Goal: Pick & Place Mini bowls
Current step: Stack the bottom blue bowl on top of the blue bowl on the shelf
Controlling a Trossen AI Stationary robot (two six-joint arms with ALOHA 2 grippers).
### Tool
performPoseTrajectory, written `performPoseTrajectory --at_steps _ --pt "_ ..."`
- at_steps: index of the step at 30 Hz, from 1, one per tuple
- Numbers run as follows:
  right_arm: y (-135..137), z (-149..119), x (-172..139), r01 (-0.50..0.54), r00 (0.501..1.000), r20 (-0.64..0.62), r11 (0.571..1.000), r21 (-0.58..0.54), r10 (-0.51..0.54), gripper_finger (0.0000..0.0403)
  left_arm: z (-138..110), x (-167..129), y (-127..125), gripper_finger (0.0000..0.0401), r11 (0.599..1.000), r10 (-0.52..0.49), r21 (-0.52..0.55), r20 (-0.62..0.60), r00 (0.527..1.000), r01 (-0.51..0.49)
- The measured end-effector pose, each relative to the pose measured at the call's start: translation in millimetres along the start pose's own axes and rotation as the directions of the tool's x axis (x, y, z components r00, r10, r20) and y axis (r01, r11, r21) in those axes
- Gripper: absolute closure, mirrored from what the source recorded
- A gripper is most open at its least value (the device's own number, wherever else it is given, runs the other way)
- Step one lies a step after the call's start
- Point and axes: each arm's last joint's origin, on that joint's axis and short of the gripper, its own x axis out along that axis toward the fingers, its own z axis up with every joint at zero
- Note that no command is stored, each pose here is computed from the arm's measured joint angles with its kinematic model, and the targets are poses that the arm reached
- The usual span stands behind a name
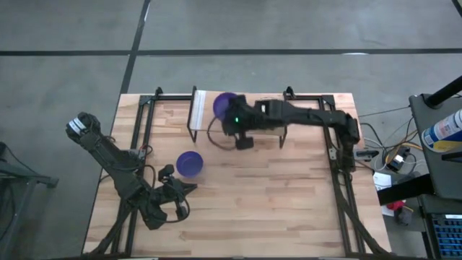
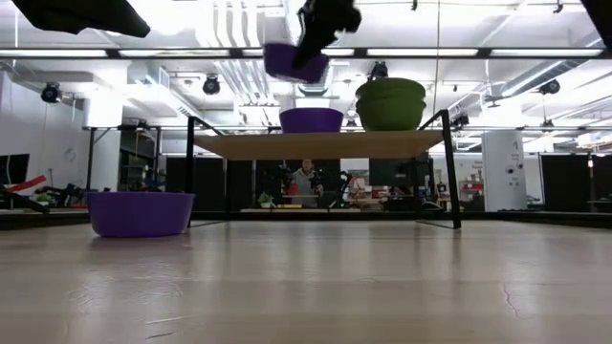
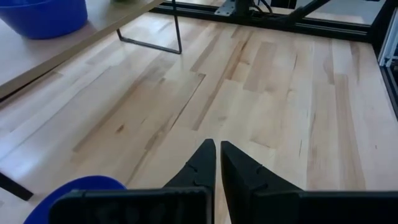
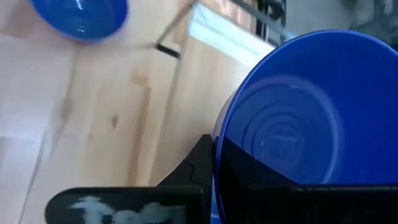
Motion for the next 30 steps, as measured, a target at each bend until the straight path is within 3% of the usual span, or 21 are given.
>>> performPoseTrajectory --at_steps 8,11,30 --pt "-33 -19 19 -0.020 0.999 -0.029 0.993 0.115 0.023 0.0394 0 0 0 0.0381 1.000 0.001 0.006 0.000 1.000 -0.001" --pt "-38 -23 21 -0.074 0.997 -0.007 0.985 0.153 0.076 0.0394 0 0 0 0.0381 1.000 0.001 0.006 0.000 1.000 -0.001" --pt "-33 -31 46 -0.120 0.986 -0.085 0.970 0.211 0.140 0.0394 0 0 0 0.0381 1.000 0.001 0.002 0.000 1.000 -0.001"
